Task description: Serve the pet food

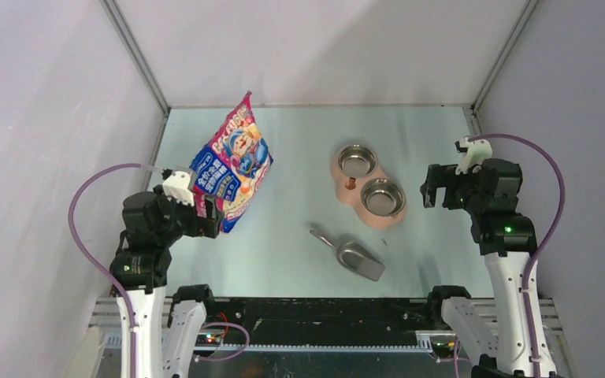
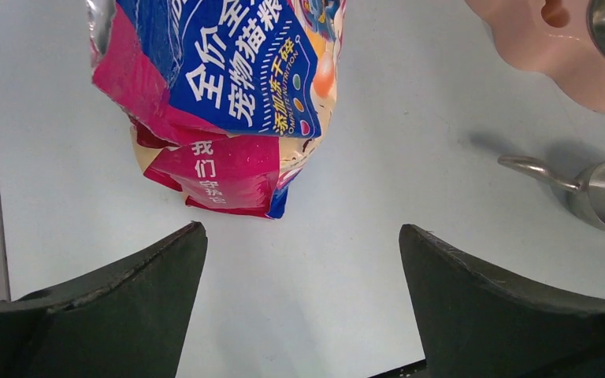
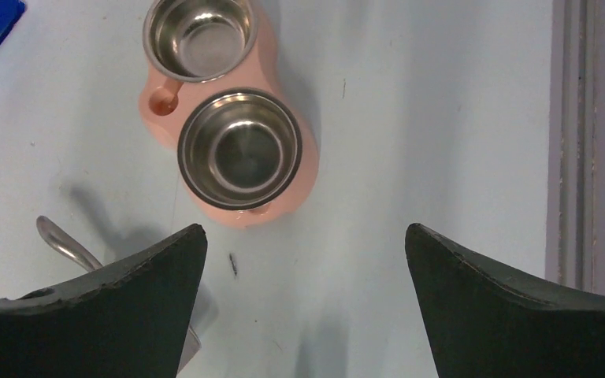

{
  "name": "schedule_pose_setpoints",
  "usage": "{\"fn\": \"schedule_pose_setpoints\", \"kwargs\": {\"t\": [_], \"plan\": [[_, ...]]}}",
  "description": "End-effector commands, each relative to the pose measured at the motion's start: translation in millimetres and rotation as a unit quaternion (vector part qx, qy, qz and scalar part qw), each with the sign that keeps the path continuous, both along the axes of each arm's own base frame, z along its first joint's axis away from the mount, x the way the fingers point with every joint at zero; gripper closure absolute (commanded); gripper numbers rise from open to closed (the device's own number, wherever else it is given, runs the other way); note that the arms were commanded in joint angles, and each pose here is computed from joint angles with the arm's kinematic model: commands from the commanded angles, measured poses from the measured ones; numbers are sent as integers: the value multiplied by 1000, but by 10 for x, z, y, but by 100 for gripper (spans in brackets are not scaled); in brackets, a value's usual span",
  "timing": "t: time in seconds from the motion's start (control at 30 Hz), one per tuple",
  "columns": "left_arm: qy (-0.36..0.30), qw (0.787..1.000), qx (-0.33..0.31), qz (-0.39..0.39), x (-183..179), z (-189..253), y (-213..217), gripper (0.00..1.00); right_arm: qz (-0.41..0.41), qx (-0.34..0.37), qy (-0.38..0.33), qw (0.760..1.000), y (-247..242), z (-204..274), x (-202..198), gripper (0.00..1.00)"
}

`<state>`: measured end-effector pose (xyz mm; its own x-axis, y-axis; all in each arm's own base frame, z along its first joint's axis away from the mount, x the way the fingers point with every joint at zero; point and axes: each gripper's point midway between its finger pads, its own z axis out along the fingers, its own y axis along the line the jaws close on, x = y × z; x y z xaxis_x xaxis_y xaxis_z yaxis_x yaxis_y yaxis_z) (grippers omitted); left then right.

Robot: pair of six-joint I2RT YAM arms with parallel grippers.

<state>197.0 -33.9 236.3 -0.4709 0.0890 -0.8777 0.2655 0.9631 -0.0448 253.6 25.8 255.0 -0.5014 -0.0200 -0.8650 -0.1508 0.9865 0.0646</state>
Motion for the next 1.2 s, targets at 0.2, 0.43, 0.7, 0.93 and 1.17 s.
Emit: {"fn": "schedule_pose_setpoints", "kwargs": {"t": [0.2, 0.43, 0.7, 0.93, 1.17], "plan": [[14, 999, -21, 24, 129, 152, 32, 0, 48, 49, -18, 997, 218, 53, 19, 0], [-19, 1000, 20, 3, 420, 1024, 81, 0, 95, 44, -23, 994, 324, 60, -1, 1], [-27, 998, 4, -54, 972, 1680, -116, 24, 99, 83, 2, 992, 395, 5, -21, 6], [104, 987, 82, -87, 1098, 1115, -110, 24, 101, 83, -2, 991, 394, 31, -82, 6], [147, 976, 153, -40, 982, 736, 113, 36, 114, 83, 17, 990, 421, -55, -140, 7]]}}
